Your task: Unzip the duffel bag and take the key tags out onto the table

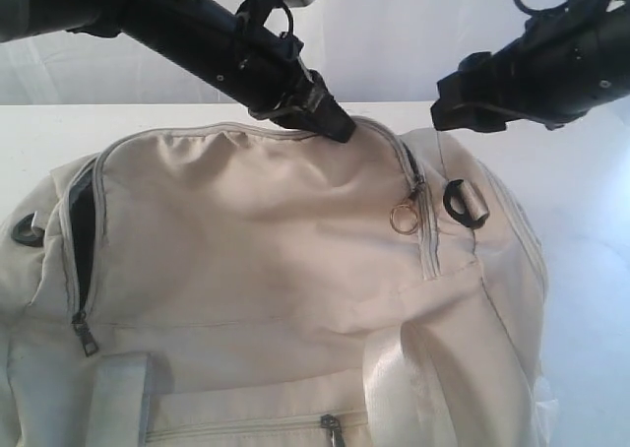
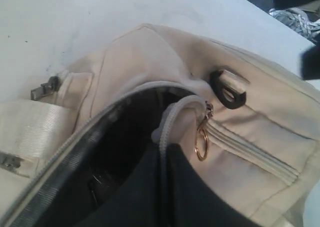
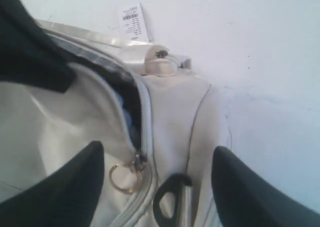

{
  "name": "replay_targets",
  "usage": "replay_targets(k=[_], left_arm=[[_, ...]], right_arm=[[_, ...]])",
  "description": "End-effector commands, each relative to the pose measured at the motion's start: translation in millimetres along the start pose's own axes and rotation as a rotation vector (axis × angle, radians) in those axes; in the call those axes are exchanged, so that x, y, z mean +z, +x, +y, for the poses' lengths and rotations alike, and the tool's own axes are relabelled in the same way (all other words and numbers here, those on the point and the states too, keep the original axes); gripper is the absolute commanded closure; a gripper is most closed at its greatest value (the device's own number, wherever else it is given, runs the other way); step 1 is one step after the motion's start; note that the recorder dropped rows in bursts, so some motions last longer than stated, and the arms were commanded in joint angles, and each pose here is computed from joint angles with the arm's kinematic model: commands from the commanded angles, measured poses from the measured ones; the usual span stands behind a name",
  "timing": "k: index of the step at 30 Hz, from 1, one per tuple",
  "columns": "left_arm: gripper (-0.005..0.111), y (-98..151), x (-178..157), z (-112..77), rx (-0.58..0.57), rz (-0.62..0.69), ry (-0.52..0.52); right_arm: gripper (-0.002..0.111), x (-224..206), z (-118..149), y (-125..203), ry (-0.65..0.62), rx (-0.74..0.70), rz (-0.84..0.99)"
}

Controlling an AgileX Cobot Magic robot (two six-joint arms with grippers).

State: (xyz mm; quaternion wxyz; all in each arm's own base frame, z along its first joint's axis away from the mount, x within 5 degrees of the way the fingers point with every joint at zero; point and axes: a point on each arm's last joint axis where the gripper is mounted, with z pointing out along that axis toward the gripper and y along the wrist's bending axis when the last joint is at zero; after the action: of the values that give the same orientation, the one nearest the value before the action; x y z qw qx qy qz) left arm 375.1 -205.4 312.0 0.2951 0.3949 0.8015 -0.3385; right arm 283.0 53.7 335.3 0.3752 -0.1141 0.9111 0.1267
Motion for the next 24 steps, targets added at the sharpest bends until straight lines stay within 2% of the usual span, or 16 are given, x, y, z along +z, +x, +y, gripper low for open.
replay_targets(k=[1, 13, 14, 16, 17, 19, 20, 24], left_arm=[[0.107, -0.4, -7.7, -11.1, 0.016, 0.032, 0.066], [0.107, 0.1, -21.8, -26.7, 0.055, 0.083, 0.121], [0.107, 0.6, -22.7, -28.1, 0.057, 0.090, 0.130], [0.107, 2.0, -23.8, -30.5, 0.058, 0.107, 0.152], [0.107, 4.0, -24.4, -32.6, 0.055, 0.129, 0.177], [0.107, 6.2, -25.1, -35.0, 0.055, 0.152, 0.204], [0.107, 6.8, -26.3, -36.9, 0.055, 0.162, 0.219], [0.107, 7.7, -31.9, -45.4, 0.056, 0.183, 0.281]], right_arm=[[0.049, 37.2, -10.8, -11.3, 0.004, 0.003, 0.056], [0.050, 90.3, -19.0, -4.2, -0.059, 0.001, 0.179], [0.053, 92.2, -19.7, -4.1, -0.056, 0.003, 0.178], [0.066, 96.1, -21.5, -4.5, -0.046, 0.005, 0.165], [0.083, 97.2, -22.6, -6.0, -0.035, 0.004, 0.146], [0.104, 97.5, -23.8, -8.3, -0.022, 0.002, 0.121], [0.108, 97.7, -24.3, -9.1, -0.017, 0.000, 0.112], [0.108, 97.8, -25.3, -10.8, -0.006, -0.002, 0.093]])
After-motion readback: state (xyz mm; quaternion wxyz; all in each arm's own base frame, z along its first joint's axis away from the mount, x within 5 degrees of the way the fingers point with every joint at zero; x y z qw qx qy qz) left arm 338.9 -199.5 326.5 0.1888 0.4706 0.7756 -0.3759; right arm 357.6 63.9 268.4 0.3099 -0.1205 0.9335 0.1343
